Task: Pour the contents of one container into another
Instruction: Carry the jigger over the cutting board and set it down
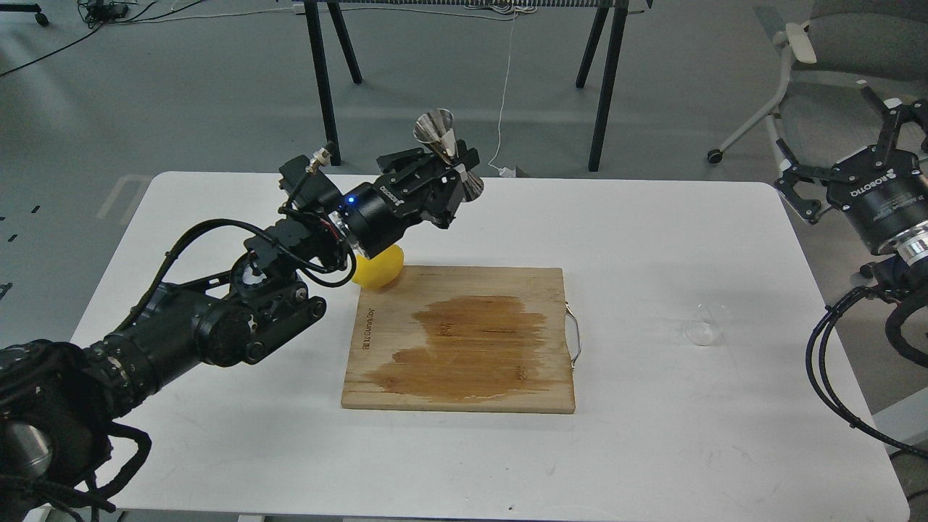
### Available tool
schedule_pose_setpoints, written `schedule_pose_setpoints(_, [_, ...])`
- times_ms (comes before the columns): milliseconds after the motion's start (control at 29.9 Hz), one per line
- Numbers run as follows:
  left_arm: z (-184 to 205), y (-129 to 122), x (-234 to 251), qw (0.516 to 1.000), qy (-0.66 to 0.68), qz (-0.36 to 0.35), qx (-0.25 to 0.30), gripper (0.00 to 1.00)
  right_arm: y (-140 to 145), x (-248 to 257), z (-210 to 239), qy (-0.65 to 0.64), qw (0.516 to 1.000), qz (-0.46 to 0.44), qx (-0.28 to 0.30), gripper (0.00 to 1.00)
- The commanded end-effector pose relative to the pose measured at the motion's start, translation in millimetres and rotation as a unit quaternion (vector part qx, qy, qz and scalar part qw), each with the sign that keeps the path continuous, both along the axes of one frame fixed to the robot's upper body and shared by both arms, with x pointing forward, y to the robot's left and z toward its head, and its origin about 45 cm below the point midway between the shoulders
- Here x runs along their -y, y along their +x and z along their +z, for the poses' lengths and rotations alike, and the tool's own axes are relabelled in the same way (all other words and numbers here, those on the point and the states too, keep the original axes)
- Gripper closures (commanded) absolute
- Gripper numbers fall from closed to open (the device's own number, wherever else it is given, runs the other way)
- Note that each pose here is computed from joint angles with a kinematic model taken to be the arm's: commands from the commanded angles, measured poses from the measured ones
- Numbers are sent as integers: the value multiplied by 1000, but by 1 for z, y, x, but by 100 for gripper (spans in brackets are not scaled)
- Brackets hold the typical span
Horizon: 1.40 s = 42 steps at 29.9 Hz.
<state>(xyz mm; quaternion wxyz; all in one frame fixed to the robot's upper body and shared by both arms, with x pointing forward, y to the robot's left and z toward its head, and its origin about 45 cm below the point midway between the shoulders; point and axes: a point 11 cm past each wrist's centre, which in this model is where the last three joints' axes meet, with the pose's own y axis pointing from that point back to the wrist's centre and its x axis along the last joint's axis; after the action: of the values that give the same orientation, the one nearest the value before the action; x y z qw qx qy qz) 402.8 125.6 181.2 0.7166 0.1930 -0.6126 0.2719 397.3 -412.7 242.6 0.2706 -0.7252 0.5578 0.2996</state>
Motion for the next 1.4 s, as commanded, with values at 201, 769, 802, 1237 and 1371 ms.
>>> schedule_pose_setpoints(201, [-56, -52, 36, 998, 26, -52, -39, 98, -19, 31, -38, -14, 998, -41, -53, 1])
schedule_pose_setpoints(769, [-121, -90, 20, 991, 76, -39, -99, 97, -18, 30, -34, -9, 998, -41, -46, 1])
schedule_pose_setpoints(802, [-124, -90, 17, 991, 80, -36, -101, 97, -18, 30, -34, -9, 998, -41, -46, 1])
schedule_pose_setpoints(1237, [-140, -88, 0, 987, 108, -13, -116, 94, -17, 31, -32, -8, 998, -42, -44, 1])
schedule_pose_setpoints(1371, [-140, -87, -2, 987, 109, -12, -116, 91, -17, 31, -32, -8, 998, -42, -44, 1])
